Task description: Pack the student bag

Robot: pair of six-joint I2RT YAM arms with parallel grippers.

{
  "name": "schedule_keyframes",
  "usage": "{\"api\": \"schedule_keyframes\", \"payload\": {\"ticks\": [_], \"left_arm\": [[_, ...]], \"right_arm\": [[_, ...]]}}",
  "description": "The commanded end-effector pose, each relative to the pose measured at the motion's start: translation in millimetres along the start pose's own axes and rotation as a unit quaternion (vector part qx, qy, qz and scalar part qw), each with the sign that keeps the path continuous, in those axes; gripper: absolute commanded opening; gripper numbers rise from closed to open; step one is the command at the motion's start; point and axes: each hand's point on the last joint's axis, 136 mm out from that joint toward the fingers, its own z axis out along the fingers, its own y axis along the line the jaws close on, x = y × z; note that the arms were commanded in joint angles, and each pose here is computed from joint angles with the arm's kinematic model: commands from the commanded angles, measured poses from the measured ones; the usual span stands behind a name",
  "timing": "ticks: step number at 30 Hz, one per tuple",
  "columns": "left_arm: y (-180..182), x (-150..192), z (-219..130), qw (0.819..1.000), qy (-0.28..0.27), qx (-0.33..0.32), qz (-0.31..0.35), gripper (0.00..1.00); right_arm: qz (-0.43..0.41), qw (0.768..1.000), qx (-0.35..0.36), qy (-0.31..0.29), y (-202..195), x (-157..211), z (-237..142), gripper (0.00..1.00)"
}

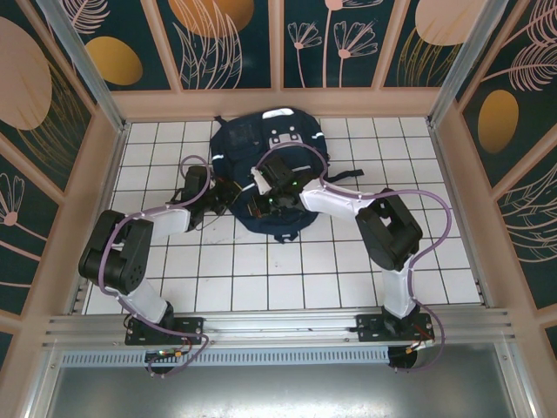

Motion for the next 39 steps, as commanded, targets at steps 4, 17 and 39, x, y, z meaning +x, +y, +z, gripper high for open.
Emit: {"api": "schedule_keyframes", "payload": {"ticks": [4,17,39], "left_arm": [[-6,-23,0,0.998,-0.036,-0.026,0.051,0.00],[-3,-24,-13,0.994,-0.035,-0.059,0.090,0.00],[-13,-127,-39,0.967,-0.124,-0.162,0.154,0.91]], "right_arm": [[0.045,0.982,0.136,0.121,-69,62,-47,0.00],[-0.036,0.873,0.477,0.089,-194,0,-136,0.00],[-0.166,0.970,0.160,-0.083,-82,-32,-65,0.00]]}}
